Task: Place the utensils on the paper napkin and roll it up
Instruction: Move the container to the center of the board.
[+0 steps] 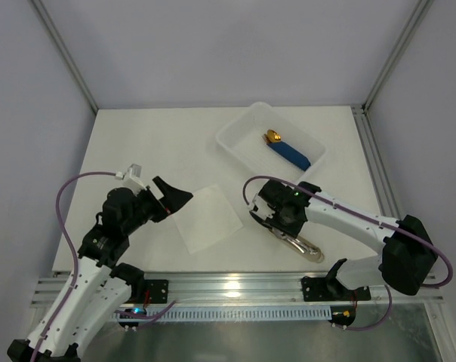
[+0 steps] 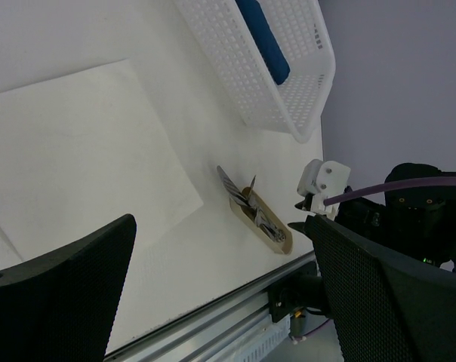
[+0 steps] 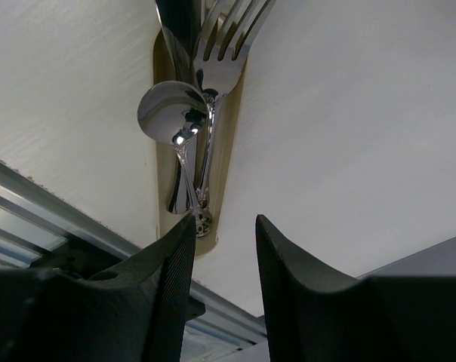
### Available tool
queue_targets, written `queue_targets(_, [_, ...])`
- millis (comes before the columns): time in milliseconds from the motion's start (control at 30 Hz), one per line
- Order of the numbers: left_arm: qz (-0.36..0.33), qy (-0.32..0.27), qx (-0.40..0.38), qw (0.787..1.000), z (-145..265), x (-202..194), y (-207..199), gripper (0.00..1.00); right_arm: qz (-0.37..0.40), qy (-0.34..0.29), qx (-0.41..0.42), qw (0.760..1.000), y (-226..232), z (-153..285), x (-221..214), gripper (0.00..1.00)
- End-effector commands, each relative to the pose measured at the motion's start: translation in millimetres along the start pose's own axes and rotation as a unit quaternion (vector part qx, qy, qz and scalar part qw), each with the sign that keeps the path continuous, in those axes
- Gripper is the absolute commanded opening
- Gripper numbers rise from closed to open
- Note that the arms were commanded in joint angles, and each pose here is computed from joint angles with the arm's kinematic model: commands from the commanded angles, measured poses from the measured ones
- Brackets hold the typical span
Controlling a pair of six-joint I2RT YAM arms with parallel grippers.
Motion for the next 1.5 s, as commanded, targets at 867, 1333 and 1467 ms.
queue_targets(867, [0.020,0.041,0.029,0.999,-10,0,1,0.85,-0.040,-0.168,-0.088,0.981,-17,41,18,0.51])
queue_targets(1333, [0.015,0.041,0.013,0.999,-4,-9,7,0.86,-0.016,-0.059,-0.095,0.994,-16,-25,39,0.37])
queue_targets(1467, [0.014,0.051,0.015,0.998,-10,-10,9,0.86,-0.014,-0.055,-0.099,0.994,-17,-31,39,0.35])
Point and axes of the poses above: each gripper's point midway between its finger pads, its own z axis back along the fingers, its own y axis along the line the jaws close on, x = y × z, the point moved 10 cm from there along z, back along the fingers, and after that the axes turned 3 degrees about -z, right-handed, at the moved point
